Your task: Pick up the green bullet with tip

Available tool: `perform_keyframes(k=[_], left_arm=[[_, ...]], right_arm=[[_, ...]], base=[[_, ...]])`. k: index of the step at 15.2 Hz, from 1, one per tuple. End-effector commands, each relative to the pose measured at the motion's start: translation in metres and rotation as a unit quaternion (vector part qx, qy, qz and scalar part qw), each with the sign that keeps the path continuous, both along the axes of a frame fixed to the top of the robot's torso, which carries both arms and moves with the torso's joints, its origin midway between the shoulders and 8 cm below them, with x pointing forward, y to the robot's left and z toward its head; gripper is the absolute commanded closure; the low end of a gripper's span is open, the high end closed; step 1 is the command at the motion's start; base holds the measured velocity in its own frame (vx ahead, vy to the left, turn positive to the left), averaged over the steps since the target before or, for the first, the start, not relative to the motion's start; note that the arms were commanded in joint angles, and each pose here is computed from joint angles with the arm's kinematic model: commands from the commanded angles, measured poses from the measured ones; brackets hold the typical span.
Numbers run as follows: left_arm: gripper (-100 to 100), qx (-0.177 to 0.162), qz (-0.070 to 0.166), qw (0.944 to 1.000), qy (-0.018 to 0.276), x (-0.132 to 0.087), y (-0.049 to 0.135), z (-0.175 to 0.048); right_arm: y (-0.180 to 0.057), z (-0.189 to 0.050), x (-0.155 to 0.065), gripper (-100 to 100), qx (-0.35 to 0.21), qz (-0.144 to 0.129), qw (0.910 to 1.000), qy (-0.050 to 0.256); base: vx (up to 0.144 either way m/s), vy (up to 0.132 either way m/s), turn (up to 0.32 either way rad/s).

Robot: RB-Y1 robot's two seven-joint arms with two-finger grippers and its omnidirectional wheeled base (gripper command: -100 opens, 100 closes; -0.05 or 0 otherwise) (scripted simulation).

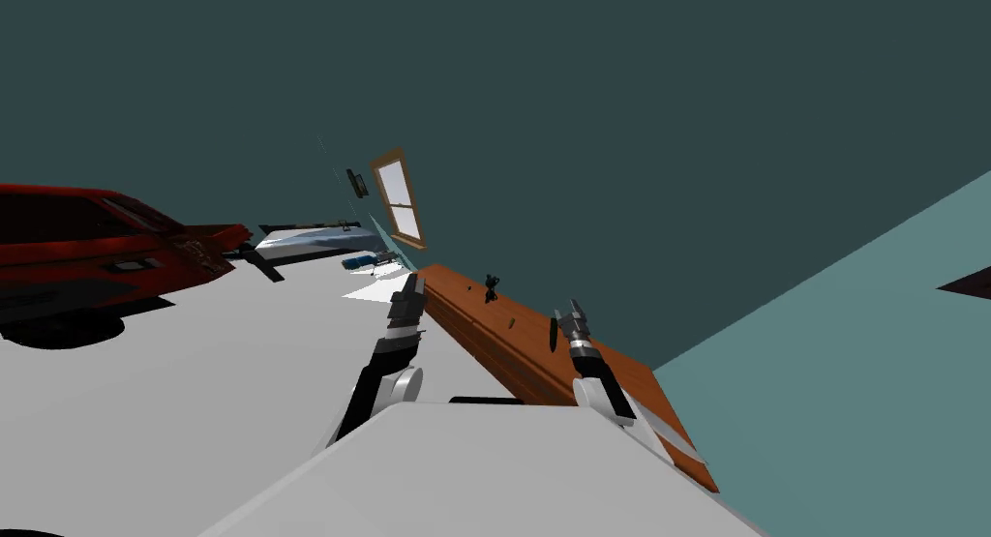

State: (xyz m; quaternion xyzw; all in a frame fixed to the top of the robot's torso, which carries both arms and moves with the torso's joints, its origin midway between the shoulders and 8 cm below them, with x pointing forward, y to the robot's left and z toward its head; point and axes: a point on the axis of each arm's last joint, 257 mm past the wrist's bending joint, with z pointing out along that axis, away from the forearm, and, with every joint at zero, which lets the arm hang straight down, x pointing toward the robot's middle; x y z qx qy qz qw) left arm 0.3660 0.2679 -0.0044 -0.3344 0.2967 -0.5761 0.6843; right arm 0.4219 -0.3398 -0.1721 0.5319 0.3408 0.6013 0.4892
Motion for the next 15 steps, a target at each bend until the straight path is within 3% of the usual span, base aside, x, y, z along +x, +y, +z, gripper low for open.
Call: perform_keyframes(k=[1,2,5,7,8,10,11,13,15], left_arm=[[0,0.0,0.0,1.0,0.0,0.0,0.0,0.0],[0,0.0,0.0,1.0,0.0,0.0,0.0,0.0],[0,0.0,0.0,1.0,0.0,0.0,0.0,0.0],[0,0.0,0.0,1.0,0.0,0.0,0.0,0.0],[0,0.0,0.0,1.0,0.0,0.0,0.0,0.0],[0,0.0,0.0,1.0,0.0,0.0,0.0,0.0],[0,0.0,0.0,1.0,0.0,0.0,0.0,0.0],[0,0.0,0.0,1.0,0.0,0.0,0.0,0.0],[0,0.0,0.0,1.0,0.0,0.0,0.0,0.0]], right_arm=[[-0.006,-0.016,0.003,-100,0.017,-0.001,0.9998,0.014],[-0.006,-0.016,0.003,-100,0.017,-0.001,0.9998,0.014],[-0.034,-0.056,0.009,-100,0.078,-0.012,0.9949,0.063],[-0.037,-0.064,0.008,-100,0.093,-0.014,0.9931,0.07],[-0.051,-0.084,0.009,-100,0.122,-0.023,0.9878,0.094],[-0.053,-0.089,0.008,-100,0.133,-0.024,0.986,0.097],[-0.068,-0.108,0.008,-100,0.166,-0.035,0.9783,0.119],[-0.069,-0.113,0.006,-100,0.176,-0.037,0.9761,0.122],[-0.085,-0.135,0.004,-100,0.217,-0.052,0.9641,0.144]], base=[[-0.025,-0.035,0.09],[-0.014,-0.02,0.001],[-0.03,-0.034,0.232],[-0.045,-0.054,0.167],[-0.036,-0.048,0.199],[-0.034,-0.044,0.153],[-0.037,-0.037,0.182],[-0.037,-0.04,0.153],[-0.034,-0.042,0.225]])
